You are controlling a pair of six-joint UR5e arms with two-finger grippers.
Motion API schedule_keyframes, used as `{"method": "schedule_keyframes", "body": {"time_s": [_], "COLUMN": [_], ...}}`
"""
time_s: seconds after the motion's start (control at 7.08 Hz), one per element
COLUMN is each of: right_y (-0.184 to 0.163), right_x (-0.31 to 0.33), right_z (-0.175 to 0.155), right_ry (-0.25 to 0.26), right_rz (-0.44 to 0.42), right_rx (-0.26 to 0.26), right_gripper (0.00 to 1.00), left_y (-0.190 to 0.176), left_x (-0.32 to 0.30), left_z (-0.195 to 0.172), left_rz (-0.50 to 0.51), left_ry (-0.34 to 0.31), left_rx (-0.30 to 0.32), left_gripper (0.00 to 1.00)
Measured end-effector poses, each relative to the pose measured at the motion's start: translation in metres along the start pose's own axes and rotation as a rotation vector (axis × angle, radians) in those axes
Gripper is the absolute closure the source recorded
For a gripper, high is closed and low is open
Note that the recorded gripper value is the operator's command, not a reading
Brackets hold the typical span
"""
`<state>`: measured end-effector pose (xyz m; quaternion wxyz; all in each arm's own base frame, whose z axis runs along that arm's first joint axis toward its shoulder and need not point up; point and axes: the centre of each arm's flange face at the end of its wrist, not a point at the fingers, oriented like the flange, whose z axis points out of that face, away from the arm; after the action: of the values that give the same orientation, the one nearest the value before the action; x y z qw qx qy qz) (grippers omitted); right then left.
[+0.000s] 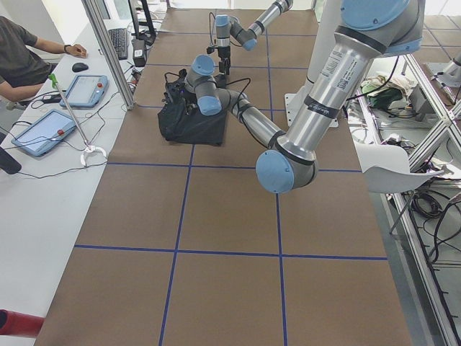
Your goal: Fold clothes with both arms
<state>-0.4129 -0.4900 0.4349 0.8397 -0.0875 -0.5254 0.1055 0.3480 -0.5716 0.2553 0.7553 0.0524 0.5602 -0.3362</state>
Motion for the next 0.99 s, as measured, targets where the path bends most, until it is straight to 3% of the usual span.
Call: {"method": "schedule_keyframes", "body": {"time_s": [0.42,0.57,0.71,0.99], "right_y": [-0.003,0.001,0.004,0.005], "right_x": [-0.002,-0.003,-0.004,-0.007], "right_z": [-0.006,0.001,0.006,0.008], "right_ry": [-0.008,0.0,0.004,0.007], "right_rz": [0.003,-0.001,-0.005,-0.006], "right_rx": [-0.003,-0.003,0.0,-0.001], "right_gripper": [0.3,0.5,1.0,1.0], "left_y": [0.0,0.0,0.0,0.0], "left_x": [-0.002,-0.002,-0.003,-0.004], "left_z": [0.001,0.001,0.002,0.002], "left_rz": [0.0,0.0,-0.001,-0.001], "left_ry": [-0.003,-0.003,-0.004,-0.005], "left_rx": [0.001,0.001,0.003,0.003], "left_gripper": [0.0,0.0,0.0,0.0]}}
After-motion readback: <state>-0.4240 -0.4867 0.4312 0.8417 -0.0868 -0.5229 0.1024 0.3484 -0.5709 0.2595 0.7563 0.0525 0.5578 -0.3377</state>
